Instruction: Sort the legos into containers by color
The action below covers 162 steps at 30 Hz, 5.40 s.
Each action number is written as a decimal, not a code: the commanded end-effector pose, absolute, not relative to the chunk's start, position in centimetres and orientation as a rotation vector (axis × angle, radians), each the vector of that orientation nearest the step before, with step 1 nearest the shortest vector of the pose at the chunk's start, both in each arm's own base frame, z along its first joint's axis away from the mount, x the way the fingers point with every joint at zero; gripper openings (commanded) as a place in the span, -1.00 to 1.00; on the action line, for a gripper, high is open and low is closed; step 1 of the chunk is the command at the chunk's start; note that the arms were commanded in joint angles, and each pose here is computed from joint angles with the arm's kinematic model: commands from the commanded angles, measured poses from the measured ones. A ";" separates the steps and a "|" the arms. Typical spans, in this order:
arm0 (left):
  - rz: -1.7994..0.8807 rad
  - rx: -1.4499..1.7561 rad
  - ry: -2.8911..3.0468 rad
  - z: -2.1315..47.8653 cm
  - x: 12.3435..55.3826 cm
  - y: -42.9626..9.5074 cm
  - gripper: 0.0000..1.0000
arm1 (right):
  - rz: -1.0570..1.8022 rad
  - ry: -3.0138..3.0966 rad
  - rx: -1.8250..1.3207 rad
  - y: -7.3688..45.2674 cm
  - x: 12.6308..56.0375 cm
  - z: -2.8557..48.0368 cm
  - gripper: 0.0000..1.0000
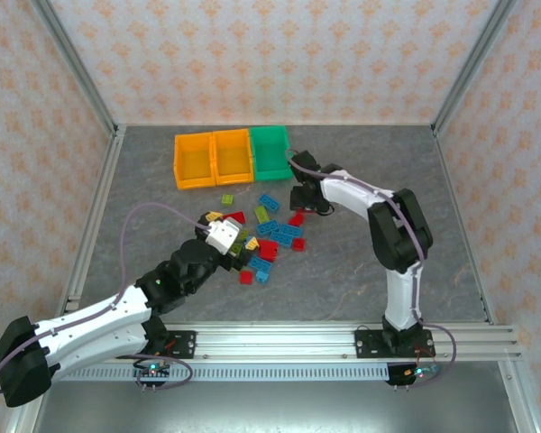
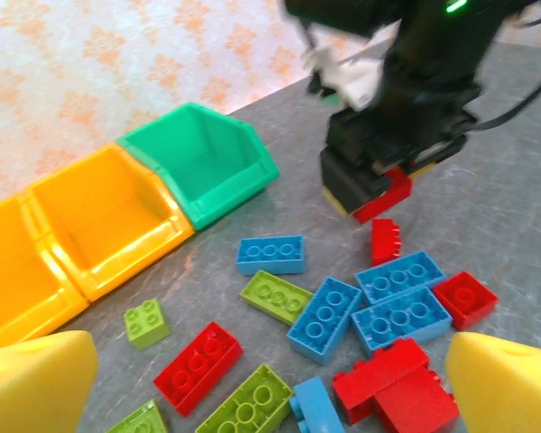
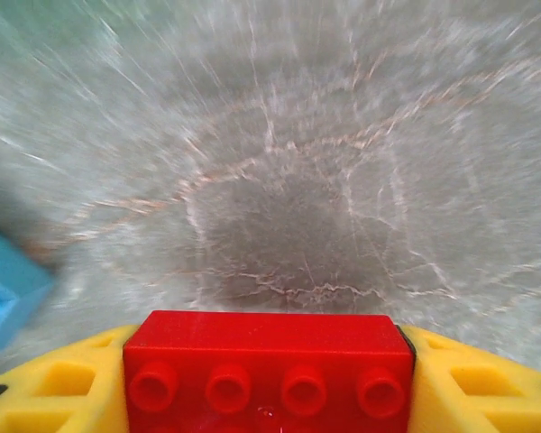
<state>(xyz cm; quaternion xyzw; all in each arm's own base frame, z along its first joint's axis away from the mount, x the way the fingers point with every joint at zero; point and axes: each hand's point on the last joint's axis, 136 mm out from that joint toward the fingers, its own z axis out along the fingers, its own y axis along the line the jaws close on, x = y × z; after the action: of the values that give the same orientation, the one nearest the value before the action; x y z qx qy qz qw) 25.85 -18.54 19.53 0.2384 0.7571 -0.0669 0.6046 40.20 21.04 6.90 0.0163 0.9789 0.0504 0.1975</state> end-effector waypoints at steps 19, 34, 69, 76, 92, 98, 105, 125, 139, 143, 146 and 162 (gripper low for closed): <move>0.124 -0.310 1.804 20.6 27.8 -4.7 1.00 | 0.375 2.305 0.344 29.9 57.3 14.8 -0.06; 0.148 -0.298 1.846 19.6 28.6 -5.3 1.00 | 0.408 2.299 0.257 30.6 57.3 18.1 0.48; 0.063 -0.099 2.617 4.2 44.4 -12.5 0.49 | 0.756 2.522 -0.090 19.9 22.2 20.9 0.99; 0.093 -0.158 2.663 2.9 45.4 -11.4 0.16 | 0.748 2.521 -0.056 20.1 22.8 21.0 0.99; -0.201 -0.172 2.437 14.5 42.3 -13.4 -0.46 | 0.716 2.440 0.059 18.9 23.7 22.5 0.99; -0.080 -0.261 2.239 20.7 46.7 -11.3 -0.46 | 0.705 2.420 0.088 18.6 24.1 22.7 0.99; -0.063 -0.235 2.284 19.1 54.9 -12.8 -0.41 | 0.673 2.417 0.098 17.8 23.8 23.0 0.99; -0.224 -0.483 2.312 21.6 44.1 -11.8 0.16 | 0.666 2.401 0.117 17.6 24.0 22.4 0.98; -0.184 -0.590 2.528 11.9 32.1 -14.1 0.40 | 0.672 2.445 0.115 18.3 24.2 21.1 0.99; -0.189 -0.420 2.533 12.4 32.7 -15.9 0.52 | 0.654 2.442 0.134 17.9 24.2 20.6 0.99; -0.259 -0.386 2.511 13.2 34.9 -18.7 0.58 | 0.663 2.439 0.142 18.3 24.7 20.5 0.98; -0.186 -0.639 2.575 6.7 44.1 -24.3 0.66 | 0.589 2.453 0.153 17.0 24.1 20.3 0.98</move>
<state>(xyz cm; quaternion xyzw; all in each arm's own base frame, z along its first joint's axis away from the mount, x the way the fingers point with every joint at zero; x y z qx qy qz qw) 43.59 -25.06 6.05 -0.2232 0.9413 -0.0918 0.2358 24.33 18.02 19.99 0.0509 0.9250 0.2399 0.2903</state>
